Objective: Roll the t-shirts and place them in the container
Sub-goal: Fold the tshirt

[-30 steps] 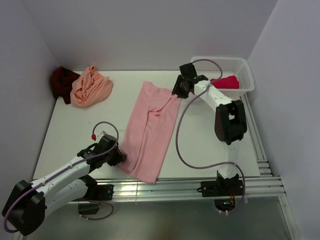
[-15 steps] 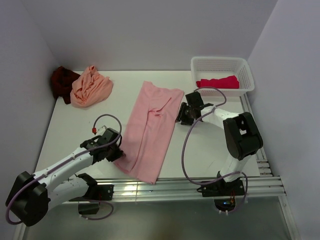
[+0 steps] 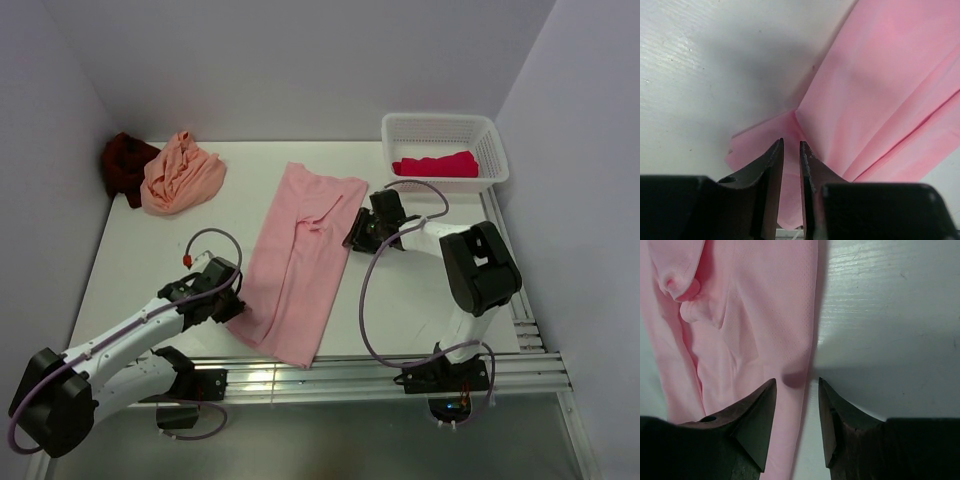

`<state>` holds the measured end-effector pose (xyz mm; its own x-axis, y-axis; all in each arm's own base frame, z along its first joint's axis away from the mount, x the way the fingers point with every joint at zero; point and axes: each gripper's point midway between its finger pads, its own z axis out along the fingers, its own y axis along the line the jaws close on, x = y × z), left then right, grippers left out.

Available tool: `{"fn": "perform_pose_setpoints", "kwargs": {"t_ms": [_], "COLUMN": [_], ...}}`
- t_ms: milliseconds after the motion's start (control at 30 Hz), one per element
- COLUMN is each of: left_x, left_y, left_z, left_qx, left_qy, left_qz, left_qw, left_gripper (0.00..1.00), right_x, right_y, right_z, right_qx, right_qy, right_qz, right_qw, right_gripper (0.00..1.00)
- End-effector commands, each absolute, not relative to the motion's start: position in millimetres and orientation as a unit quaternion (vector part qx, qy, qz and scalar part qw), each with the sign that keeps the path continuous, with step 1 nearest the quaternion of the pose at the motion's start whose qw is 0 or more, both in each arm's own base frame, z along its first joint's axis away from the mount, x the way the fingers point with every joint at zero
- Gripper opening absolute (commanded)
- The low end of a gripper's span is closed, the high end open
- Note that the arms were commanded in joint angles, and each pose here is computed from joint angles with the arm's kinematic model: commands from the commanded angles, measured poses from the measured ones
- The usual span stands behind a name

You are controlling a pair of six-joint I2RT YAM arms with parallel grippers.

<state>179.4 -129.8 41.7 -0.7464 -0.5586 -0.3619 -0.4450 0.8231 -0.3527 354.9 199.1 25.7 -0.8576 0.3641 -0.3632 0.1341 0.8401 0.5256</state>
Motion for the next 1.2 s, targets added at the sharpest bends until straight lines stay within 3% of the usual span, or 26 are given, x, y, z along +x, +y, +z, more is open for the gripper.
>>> {"fn": "perform_pose_setpoints", "kwargs": {"t_ms": [0, 133, 400, 633, 733, 833, 1000, 1033, 1067, 1167], "left_x": [178.8, 176.6, 185.0, 201.5, 206.0, 210.5, 206.6, 206.2, 205.6, 202.3], "left_y": [-130.9, -129.5, -126.3, -138.0, -144.8, -151.5, -152.5, -151.8, -151.4, -152.9], "left_z": [37.0, 26.8, 36.9, 42.2, 41.6, 43.7, 50.2, 51.7, 55.9, 58.0], "left_qx": [-0.257, -0.261, -0.269, -0.253, -0.244, -0.237, -0.237, -0.239, -0.240, -0.241], "left_qy": [0.930, 0.930, 0.919, 0.925, 0.929, 0.929, 0.928, 0.926, 0.923, 0.919], "left_qz": [-0.123, -0.121, -0.126, -0.120, -0.121, -0.131, -0.144, -0.147, -0.155, -0.171], "left_qw": [0.232, 0.230, 0.258, 0.257, 0.251, 0.251, 0.250, 0.253, 0.258, 0.260], "left_gripper": [0.24, 0.22, 0.22, 0.21, 0.23, 0.25, 0.28, 0.29, 0.29, 0.33], "right_x": [364.0, 371.5, 397.4, 439.8, 462.4, 484.6, 486.5, 481.9, 477.0, 446.9], "right_y": [207.9, 206.8, 204.9, 198.6, 194.0, 196.1, 195.6, 194.5, 192.8, 183.5], "right_z": [24.5, 14.7, 19.1, 29.8, 29.0, 31.5, 68.6, 75.3, 82.2, 98.7], "right_qx": [0.143, 0.156, 0.166, 0.169, 0.177, 0.176, 0.146, 0.142, 0.136, 0.127], "right_qy": [0.925, 0.930, 0.930, 0.932, 0.932, 0.930, 0.925, 0.924, 0.923, 0.921], "right_qz": [0.261, 0.244, 0.228, 0.217, 0.222, 0.234, 0.248, 0.248, 0.248, 0.245], "right_qw": [0.237, 0.226, 0.237, 0.238, 0.226, 0.221, 0.248, 0.253, 0.260, 0.274], "right_gripper": [0.46, 0.39, 0.07, 0.05, 0.08, 0.20, 0.52, 0.53, 0.66, 0.66]}}
